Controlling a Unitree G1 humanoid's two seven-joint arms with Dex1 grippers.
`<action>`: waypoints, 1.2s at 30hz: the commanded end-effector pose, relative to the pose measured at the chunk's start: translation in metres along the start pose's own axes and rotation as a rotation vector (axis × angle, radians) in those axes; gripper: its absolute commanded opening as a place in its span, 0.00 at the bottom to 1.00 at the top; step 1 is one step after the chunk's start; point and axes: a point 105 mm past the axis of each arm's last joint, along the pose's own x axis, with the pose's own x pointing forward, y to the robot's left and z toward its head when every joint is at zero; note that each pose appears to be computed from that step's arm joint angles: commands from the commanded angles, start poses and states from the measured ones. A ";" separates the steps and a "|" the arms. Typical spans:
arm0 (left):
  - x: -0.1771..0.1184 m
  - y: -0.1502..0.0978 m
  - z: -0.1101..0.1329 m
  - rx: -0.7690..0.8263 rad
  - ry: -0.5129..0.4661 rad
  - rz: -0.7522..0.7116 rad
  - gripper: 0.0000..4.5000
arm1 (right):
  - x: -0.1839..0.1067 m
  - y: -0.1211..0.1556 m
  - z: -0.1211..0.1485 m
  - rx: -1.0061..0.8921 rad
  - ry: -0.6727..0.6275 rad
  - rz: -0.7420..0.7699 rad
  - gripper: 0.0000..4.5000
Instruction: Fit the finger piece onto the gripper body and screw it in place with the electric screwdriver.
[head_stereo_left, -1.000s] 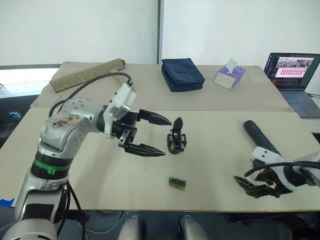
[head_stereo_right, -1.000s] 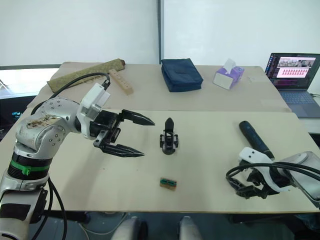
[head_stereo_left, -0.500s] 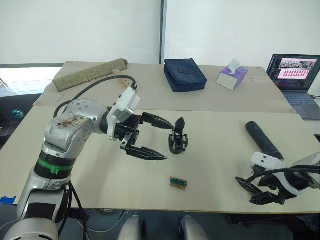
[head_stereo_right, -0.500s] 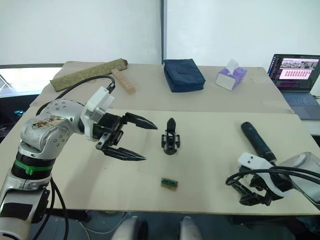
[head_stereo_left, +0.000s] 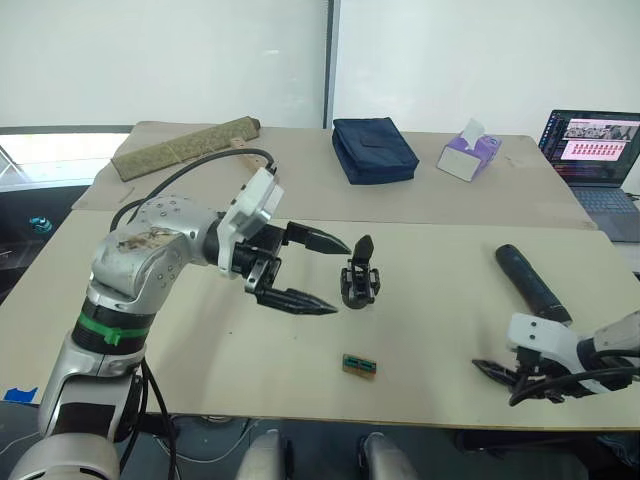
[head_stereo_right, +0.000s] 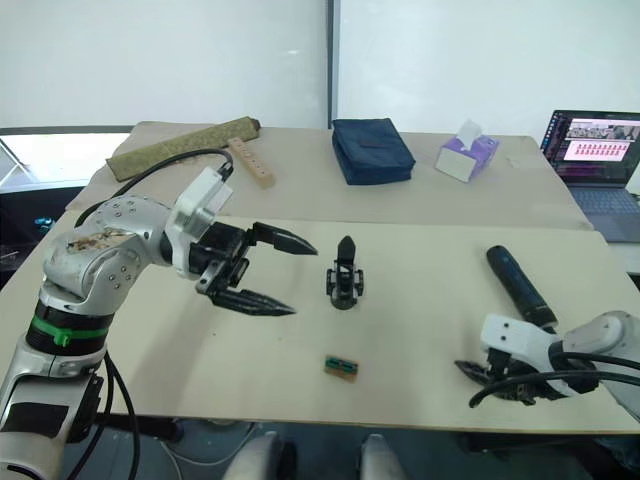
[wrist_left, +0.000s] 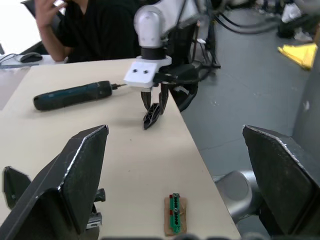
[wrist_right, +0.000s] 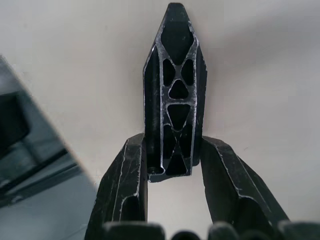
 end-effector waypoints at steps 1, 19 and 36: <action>-0.016 0.033 0.029 -0.006 -0.081 0.169 1.00 | -0.029 -0.023 0.033 -0.044 -0.194 -0.223 0.25; 0.033 0.068 0.016 -0.501 -0.469 0.460 1.00 | -0.060 -0.035 0.197 0.014 -0.836 -0.673 0.25; 0.032 0.073 0.020 -0.516 -0.480 0.496 0.70 | -0.057 -0.021 0.233 -0.106 -0.900 -0.649 0.25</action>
